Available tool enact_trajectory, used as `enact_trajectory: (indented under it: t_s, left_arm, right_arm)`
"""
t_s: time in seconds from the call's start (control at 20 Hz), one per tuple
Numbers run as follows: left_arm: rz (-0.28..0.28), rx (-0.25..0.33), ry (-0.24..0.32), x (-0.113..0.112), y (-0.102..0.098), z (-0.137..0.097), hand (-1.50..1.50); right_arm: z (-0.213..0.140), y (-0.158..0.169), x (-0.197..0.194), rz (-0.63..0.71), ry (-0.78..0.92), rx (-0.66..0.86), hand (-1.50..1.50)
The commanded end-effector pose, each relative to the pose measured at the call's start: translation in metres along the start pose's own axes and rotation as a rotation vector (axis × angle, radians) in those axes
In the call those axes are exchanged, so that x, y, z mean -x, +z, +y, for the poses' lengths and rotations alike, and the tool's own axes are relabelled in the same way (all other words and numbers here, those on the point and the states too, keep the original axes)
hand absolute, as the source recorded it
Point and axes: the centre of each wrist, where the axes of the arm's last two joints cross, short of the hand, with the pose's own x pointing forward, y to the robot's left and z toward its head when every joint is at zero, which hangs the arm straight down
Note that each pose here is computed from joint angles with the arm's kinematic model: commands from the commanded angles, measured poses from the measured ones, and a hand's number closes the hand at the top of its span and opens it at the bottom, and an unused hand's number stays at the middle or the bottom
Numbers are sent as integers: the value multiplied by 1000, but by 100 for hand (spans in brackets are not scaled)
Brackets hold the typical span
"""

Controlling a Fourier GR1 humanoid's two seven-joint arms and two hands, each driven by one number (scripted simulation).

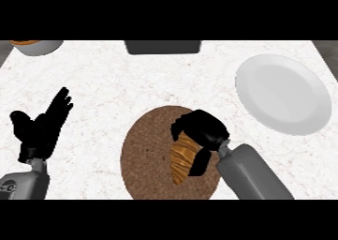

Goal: Pick the croissant from the placemat and place it in the plate

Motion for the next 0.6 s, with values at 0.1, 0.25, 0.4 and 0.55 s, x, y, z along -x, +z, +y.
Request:
enact_trajectory:
  t_s: [0.1, 0.25, 0.4, 0.55]
  left_arm:
    - [10, -23, 7, 12, 7, 11, 0]
    - [12, -17, 5, 18, 11, 1, 0]
    - [2, 2, 14, -4, 1, -5, 0]
    - [-8, -7, -1, -2, -2, -6, 0]
  right_arm:
    - [-36, 47, -8, 126, -6, 382, 150]
    - [-49, 69, -15, 176, 55, 605, 150]
    - [-72, 95, -3, 253, 82, 760, 150]
    - [-65, 120, -7, 350, 34, 809, 150]
